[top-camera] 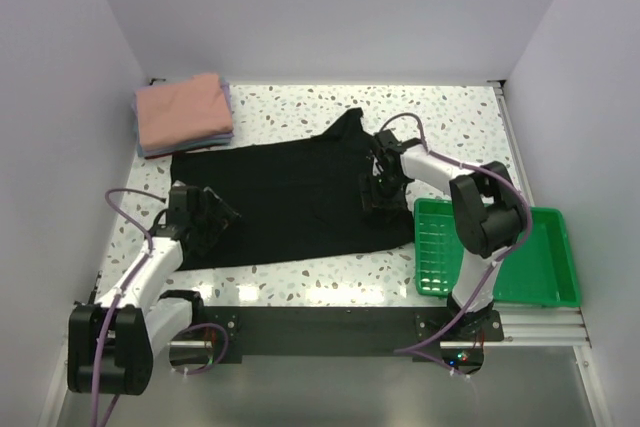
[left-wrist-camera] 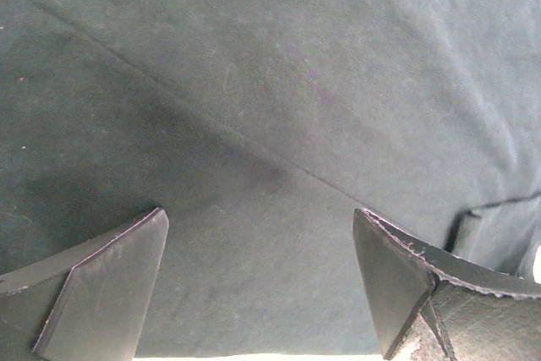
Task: Fold and stack the t-shirts
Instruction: Fold the tshirt
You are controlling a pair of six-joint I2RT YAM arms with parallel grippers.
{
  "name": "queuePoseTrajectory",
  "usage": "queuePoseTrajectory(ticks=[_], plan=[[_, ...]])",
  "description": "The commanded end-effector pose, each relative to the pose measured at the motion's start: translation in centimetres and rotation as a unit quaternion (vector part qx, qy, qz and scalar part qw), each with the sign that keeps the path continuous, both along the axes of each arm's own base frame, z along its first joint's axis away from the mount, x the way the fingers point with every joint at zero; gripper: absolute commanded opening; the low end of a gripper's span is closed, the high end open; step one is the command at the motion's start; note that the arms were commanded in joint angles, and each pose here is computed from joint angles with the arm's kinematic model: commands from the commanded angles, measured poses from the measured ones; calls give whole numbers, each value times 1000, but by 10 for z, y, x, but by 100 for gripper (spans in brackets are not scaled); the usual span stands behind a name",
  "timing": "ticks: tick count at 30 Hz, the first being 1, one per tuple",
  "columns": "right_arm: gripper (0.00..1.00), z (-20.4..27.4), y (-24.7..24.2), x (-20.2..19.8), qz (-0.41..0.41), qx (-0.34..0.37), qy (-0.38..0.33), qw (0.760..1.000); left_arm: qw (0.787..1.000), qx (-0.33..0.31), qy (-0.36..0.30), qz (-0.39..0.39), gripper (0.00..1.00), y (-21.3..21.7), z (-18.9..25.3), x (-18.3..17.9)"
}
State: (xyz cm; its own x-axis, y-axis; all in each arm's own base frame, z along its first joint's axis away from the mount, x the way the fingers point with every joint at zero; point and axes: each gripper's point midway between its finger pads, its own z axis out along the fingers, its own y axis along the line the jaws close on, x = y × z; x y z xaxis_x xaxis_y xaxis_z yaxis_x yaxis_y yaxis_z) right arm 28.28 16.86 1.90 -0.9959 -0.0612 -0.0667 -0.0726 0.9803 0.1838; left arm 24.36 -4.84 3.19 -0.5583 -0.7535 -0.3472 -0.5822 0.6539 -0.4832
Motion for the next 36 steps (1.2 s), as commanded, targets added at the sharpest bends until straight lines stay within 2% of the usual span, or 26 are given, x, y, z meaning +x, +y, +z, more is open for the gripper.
queuePoseTrajectory(ticks=[1,5,14,19,22,26,29,36], plan=[[66,-13,-7,-47,9,-42,58,997,993,24,110,42,97,13,-30,-57],[66,1,-1,-53,9,-39,47,998,994,41,93,47,97,20,-12,-50],[67,72,14,-10,23,-19,-37,999,997,69,10,35,97,26,48,2],[68,72,26,1,25,0,-35,999,997,73,-32,20,96,24,73,37],[67,57,25,-6,23,0,-20,1000,998,56,-32,3,96,16,68,46],[67,33,18,-18,18,-8,-5,1000,999,36,-14,-7,96,7,46,40],[67,13,17,-27,12,-9,11,1000,1000,8,10,-19,96,-3,22,25],[67,-4,14,-42,7,-15,35,999,998,-5,66,-16,98,-2,-25,-9]])
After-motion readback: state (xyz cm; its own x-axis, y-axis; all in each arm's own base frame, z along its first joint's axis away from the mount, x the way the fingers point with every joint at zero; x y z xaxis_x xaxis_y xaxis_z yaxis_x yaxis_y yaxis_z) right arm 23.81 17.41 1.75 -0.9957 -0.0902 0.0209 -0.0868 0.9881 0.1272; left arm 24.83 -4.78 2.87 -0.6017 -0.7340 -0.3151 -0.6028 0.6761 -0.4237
